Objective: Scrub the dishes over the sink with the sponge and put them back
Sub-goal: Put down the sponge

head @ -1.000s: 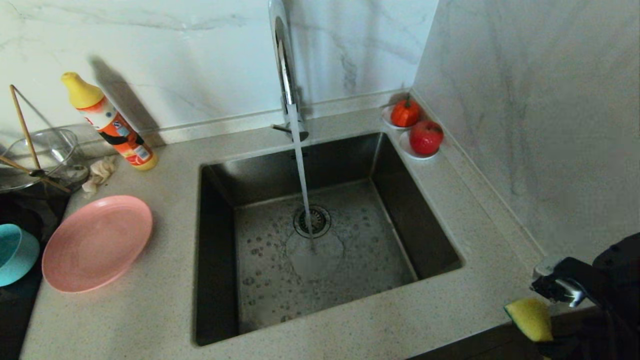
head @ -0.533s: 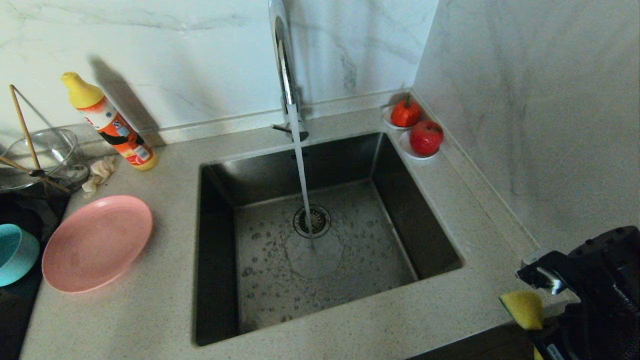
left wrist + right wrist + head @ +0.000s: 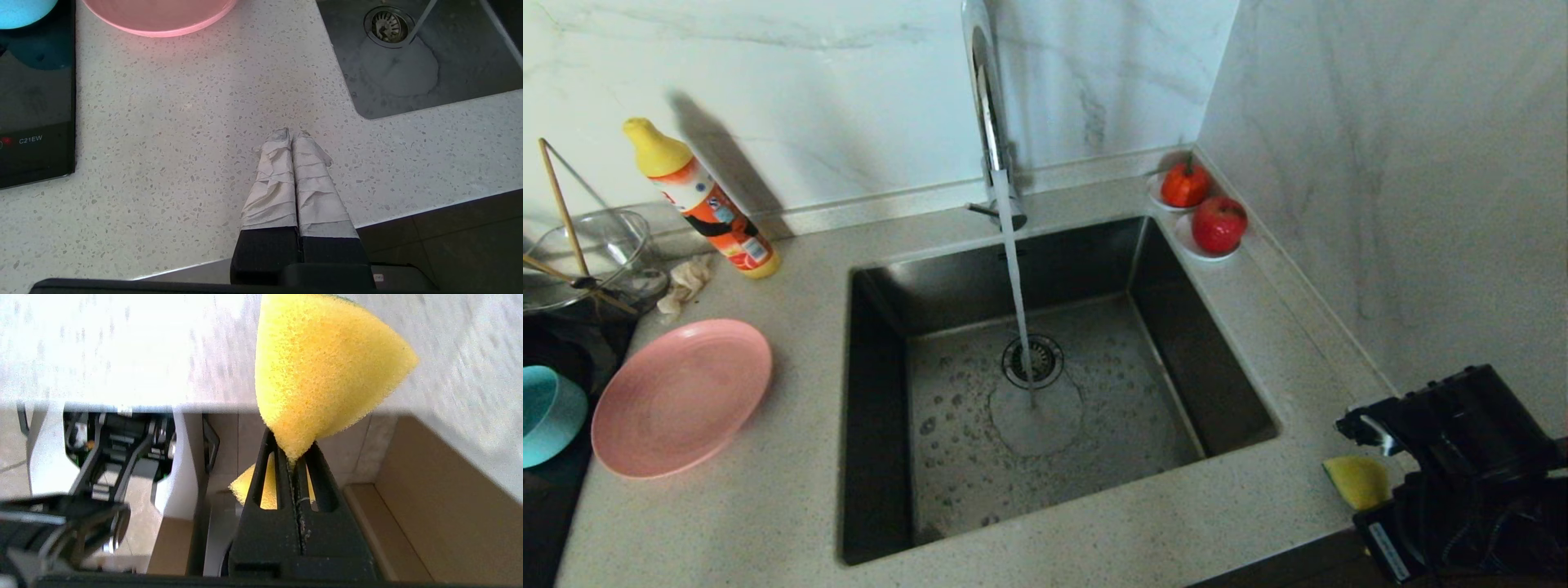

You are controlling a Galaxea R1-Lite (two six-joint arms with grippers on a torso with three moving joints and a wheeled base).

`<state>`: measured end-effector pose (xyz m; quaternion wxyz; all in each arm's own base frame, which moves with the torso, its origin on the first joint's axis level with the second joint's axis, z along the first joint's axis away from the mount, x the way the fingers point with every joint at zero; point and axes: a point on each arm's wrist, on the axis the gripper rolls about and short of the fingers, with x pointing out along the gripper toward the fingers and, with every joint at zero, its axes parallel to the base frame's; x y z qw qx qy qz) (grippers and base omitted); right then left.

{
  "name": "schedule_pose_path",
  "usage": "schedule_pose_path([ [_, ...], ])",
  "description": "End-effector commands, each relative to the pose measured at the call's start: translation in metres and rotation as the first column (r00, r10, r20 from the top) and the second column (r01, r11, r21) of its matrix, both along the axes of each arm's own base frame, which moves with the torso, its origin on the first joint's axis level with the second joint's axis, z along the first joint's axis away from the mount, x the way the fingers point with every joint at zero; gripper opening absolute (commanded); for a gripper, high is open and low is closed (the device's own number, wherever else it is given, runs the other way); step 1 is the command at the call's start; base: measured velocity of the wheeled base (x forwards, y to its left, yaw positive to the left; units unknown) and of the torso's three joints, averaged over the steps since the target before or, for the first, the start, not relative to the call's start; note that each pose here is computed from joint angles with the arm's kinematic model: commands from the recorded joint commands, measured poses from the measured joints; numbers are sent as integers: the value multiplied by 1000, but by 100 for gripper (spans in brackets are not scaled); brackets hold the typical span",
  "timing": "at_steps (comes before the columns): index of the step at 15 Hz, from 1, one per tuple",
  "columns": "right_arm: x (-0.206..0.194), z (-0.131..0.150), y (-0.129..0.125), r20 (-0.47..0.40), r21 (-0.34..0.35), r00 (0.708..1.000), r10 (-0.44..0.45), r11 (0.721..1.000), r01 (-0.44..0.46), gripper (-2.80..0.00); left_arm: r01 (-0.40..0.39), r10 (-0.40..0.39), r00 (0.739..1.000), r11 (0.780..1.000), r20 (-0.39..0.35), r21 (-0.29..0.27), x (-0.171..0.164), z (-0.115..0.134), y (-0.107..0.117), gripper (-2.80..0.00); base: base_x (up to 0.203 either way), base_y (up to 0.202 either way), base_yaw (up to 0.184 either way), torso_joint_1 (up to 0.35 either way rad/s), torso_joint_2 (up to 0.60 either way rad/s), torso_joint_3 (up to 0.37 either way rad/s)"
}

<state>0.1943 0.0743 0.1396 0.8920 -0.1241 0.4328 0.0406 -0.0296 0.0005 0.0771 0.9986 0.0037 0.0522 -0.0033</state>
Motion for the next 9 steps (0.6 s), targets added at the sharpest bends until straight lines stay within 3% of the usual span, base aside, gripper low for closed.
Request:
schedule_pose_path([
  [1, 15, -15, 2, -33, -16, 999, -18, 1000, 18, -280, 0, 0, 1000, 1000, -1, 1, 0, 0, 0, -280, 0, 0, 0, 0, 0, 0],
  [9, 38, 1, -5, 74, 3, 996, -44, 999, 44, -280, -1, 1, 1000, 1000, -1, 0, 0, 0, 0, -280, 0, 0, 0, 0, 0, 0],
])
